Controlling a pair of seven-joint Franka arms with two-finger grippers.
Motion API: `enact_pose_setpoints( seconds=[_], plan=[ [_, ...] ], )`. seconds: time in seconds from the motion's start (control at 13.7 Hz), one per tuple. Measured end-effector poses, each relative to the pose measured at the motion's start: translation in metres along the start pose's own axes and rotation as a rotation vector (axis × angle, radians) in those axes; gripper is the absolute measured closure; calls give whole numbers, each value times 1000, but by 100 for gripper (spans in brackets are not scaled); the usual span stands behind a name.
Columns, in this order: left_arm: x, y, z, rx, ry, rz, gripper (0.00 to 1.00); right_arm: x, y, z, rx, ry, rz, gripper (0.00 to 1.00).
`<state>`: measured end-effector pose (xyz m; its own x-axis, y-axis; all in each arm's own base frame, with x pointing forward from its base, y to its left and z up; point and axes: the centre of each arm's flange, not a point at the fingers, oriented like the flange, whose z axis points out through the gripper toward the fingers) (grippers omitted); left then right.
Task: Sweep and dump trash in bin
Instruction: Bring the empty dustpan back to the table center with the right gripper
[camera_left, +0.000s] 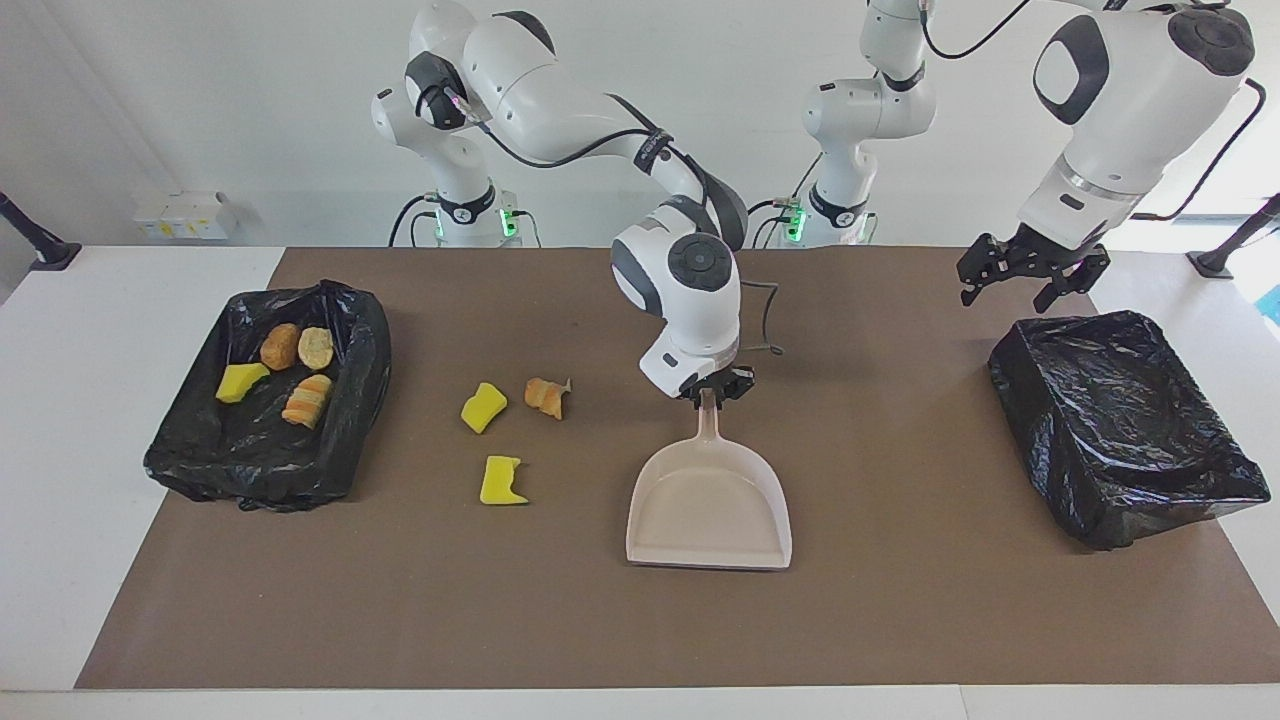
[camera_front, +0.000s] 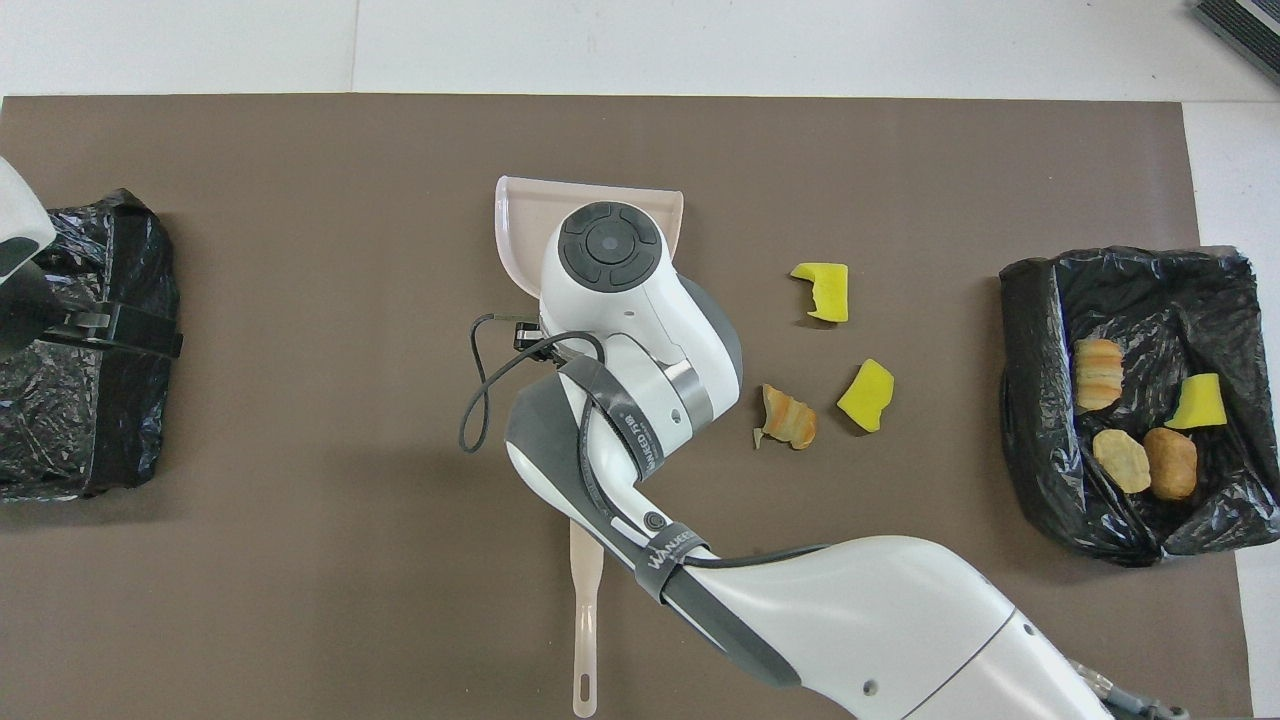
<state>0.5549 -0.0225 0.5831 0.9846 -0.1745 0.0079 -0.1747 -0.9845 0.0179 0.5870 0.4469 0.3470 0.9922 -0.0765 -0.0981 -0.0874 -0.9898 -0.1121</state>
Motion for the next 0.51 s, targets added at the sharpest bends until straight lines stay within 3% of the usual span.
enact_pose_setpoints(
  seconds=[0.22,0.29,0.51],
  plan=[
    [1,1,1,0,2,1,0,-1,-1,1,-1,-1,-11,68],
    [2,1,1,0,3,3,0,-1,-1,1,-1,-1,-24,61],
    [8,10,8,0,13,20,0,-3,-1,-12,2,5,-49,27]
  ],
)
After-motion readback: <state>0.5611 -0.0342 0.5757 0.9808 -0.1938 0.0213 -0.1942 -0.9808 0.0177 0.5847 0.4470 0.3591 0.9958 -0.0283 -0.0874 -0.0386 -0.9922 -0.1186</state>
